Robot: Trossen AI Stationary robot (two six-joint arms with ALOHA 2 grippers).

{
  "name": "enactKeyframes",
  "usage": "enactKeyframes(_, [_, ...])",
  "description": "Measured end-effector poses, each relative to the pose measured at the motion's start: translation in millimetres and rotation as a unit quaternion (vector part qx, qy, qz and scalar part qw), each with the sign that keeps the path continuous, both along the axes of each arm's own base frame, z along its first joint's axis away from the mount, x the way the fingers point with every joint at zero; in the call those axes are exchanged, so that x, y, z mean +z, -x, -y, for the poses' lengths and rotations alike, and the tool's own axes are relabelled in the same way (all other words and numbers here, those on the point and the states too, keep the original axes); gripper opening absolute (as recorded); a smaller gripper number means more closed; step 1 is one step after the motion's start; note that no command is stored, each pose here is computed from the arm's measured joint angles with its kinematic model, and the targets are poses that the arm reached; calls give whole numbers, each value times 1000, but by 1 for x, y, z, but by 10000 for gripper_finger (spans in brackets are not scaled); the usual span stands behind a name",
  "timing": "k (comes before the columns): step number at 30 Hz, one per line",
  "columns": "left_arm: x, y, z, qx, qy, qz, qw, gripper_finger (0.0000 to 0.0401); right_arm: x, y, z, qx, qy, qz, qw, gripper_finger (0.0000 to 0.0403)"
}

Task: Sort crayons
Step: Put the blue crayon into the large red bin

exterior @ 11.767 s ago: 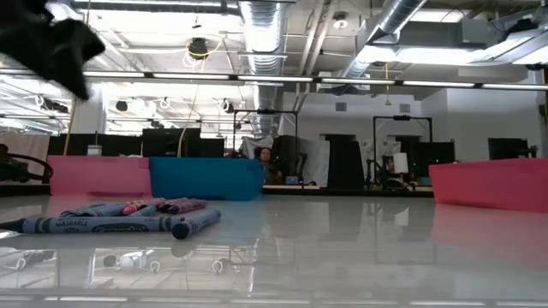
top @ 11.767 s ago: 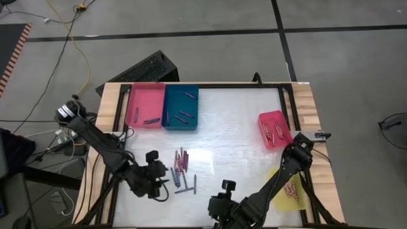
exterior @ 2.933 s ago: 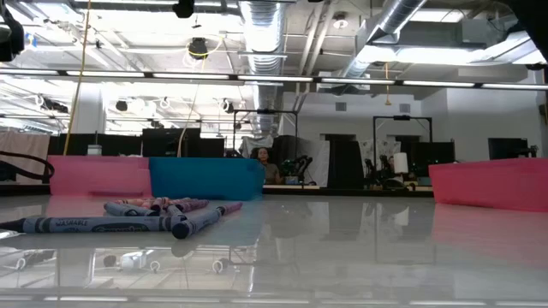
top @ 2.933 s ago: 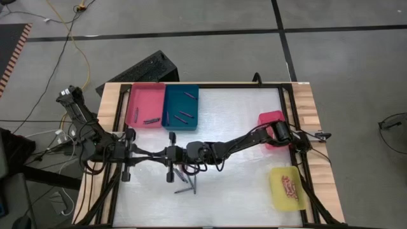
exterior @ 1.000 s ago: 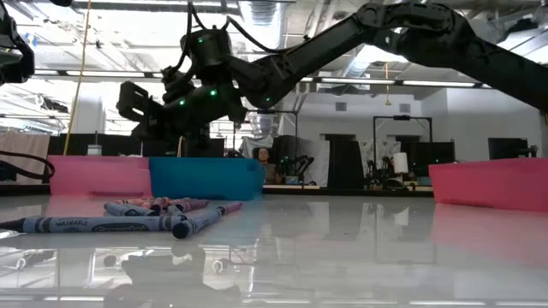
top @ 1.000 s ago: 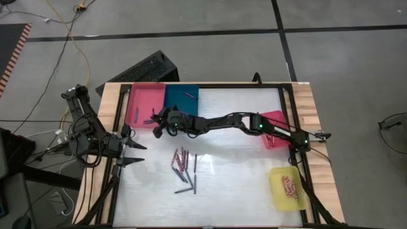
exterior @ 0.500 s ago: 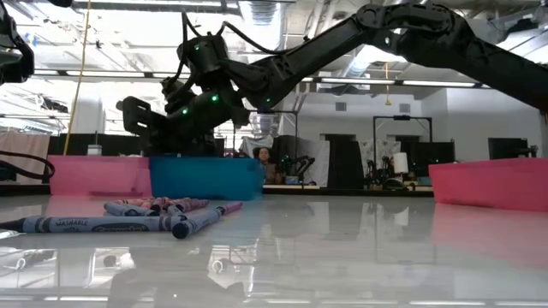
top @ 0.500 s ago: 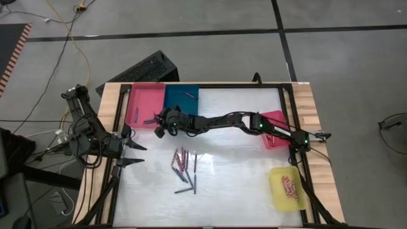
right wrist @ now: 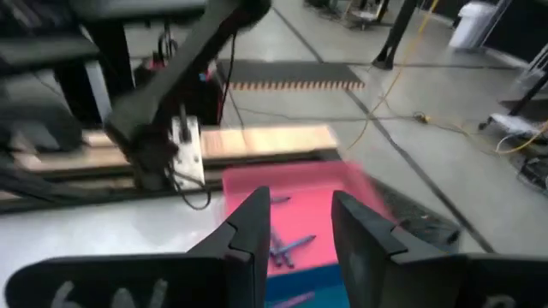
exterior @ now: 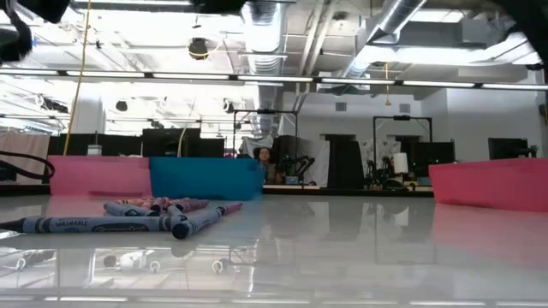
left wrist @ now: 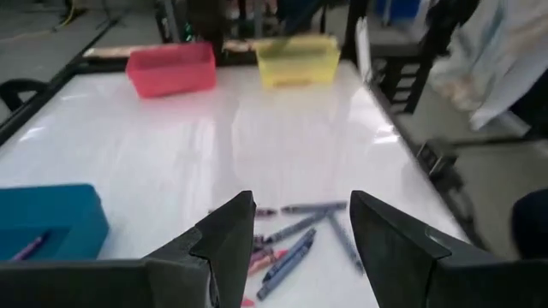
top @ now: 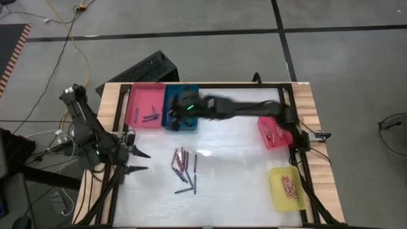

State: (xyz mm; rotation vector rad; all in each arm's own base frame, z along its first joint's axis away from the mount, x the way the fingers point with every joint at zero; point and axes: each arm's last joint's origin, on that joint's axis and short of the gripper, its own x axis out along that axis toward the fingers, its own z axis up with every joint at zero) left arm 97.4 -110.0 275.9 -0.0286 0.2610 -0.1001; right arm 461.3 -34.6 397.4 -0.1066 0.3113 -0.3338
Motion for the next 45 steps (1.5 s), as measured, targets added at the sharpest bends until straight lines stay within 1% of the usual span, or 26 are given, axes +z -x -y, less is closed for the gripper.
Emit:
enactKeyframes(1, [-4, -4, 5, 4, -9, -7, 1000, 182, 19, 18, -3, 2, -1, 5, 1000, 122])
enactKeyframes(3, [-12, -13, 16, 1, -27, -20, 999, 182, 49, 49, -12, 7, -10, 16, 1000, 122])
enactKeyframes(6, [-26, -29, 33, -15, -58, -41, 997, 182, 80, 87, -28, 21, -27, 35, 999, 122])
enactKeyframes(9, [-41, -45, 45, -16, -79, -61, 995, 182, 112, 128, -45, 45, -45, 76, 995, 122])
enactKeyframes(11, [-51, -55, 49, -21, -80, -76, 994, 182, 126, 150, -55, 63, -51, 93, 992, 122])
enactKeyframes(13, [-58, -67, 54, -30, -53, -83, 995, 182, 132, 164, -67, 85, -54, 92, 991, 122])
enactKeyframes(15, [-66, -78, 59, -40, -33, -86, 995, 182, 134, 173, -80, 108, -57, 88, 989, 122])
enactKeyframes(20, [-91, -98, 74, -56, -27, -89, 994, 182, 124, 173, -110, 147, -54, 51, 986, 122])
enactKeyframes(24, [-110, -107, 85, -43, -9, -97, 994, 182, 117, 167, -126, 164, -47, 35, 985, 122])
enactKeyframes(30, [-134, -124, 104, -23, -17, -127, 991, 182, 98, 146, -139, 171, -40, 0, 984, 122])
enactKeyframes(33, [-143, -131, 110, -2, -36, -130, 991, 182, 94, 141, -141, 171, -39, -4, 984, 122])
enactKeyframes(35, [-148, -133, 112, 10, -40, -135, 990, 182, 91, 138, -142, 172, -39, -7, 984, 122])
enactKeyframes(37, [-151, -134, 111, 27, -34, -141, 989, 182, 88, 135, -143, 172, -38, -16, 984, 122])
enactKeyframes(41, [-159, -128, 105, 60, -26, -176, 982, 182, 85, 132, -145, 173, -39, -17, 984, 122])
enactKeyframes(45, [-161, -126, 104, 60, -20, -188, 980, 173, 86, 132, -146, 176, -40, -16, 984, 122])
